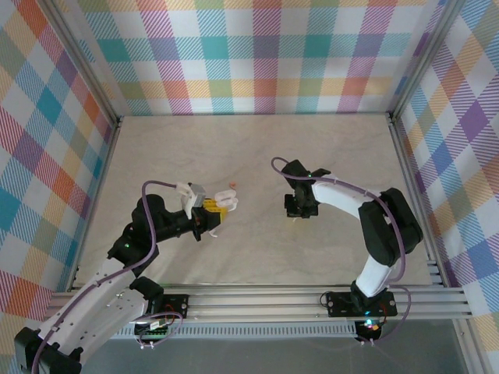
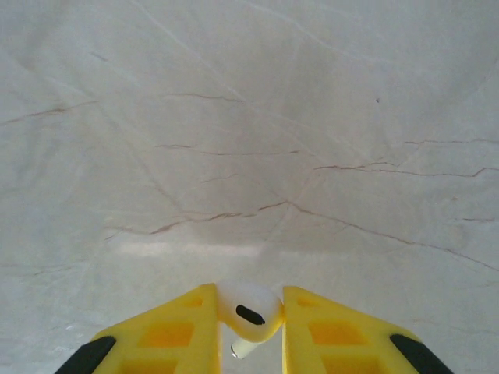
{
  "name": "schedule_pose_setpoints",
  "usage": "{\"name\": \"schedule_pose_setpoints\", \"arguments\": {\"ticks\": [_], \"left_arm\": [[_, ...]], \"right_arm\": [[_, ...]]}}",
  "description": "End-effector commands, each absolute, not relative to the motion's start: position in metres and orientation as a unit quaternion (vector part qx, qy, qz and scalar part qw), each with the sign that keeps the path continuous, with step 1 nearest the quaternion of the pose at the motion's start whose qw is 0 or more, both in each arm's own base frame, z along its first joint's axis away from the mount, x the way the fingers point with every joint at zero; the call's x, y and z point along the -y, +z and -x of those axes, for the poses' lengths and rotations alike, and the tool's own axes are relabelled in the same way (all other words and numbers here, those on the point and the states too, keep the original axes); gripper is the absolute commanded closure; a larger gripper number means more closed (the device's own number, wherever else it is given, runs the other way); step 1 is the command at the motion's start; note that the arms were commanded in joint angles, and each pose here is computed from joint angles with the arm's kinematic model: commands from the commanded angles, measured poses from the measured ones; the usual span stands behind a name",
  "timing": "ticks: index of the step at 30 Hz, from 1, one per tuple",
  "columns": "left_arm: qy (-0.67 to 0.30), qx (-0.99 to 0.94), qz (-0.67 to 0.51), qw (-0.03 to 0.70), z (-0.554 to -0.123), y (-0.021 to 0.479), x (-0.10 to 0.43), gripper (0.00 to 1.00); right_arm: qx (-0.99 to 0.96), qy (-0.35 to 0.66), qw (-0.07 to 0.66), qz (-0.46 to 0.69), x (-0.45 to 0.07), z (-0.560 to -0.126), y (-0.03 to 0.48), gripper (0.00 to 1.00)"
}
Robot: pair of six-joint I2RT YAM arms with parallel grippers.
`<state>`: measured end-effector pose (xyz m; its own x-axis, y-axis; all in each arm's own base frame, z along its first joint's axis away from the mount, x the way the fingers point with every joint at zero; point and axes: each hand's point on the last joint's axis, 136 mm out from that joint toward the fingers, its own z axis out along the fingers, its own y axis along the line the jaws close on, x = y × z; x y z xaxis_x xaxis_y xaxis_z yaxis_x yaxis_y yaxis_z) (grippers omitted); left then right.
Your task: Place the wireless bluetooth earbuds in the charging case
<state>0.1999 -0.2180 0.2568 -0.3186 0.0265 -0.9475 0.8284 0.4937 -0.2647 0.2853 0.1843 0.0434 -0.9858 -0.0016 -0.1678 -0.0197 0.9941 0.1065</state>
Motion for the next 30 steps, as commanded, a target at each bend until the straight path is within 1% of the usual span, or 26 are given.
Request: {"name": "schedule_pose_setpoints", "arguments": {"ticks": [1,9,21,24,30], "left_arm": [[-0.409,-0.693,-0.303,0.511,-0.203,0.259,0.223,1.00],[-0.401,-0.702,-0.290,0.511,-0.220,0.245,0.227,1.00],[-0.414,-0.690,-0.285,0.522,-0.234,0.250,0.237,1.00],[-0.414,-0.687,-0.286,0.524,-0.235,0.250,0.238,1.00],[-0.408,-0.688,-0.284,0.528,-0.238,0.245,0.237,1.00]], "right_arm": [[-0.991,0.053,0.121,0.031,-0.190,-0.288,0.077,0.77],[-0.981,0.062,0.171,0.061,-0.200,-0.288,0.126,0.77],[-0.961,0.090,0.236,0.112,-0.232,-0.286,0.182,0.77],[-0.946,0.098,0.270,0.151,-0.249,-0.285,0.195,0.77],[-0.913,0.131,0.339,0.188,-0.272,-0.281,0.233,0.77]]}}
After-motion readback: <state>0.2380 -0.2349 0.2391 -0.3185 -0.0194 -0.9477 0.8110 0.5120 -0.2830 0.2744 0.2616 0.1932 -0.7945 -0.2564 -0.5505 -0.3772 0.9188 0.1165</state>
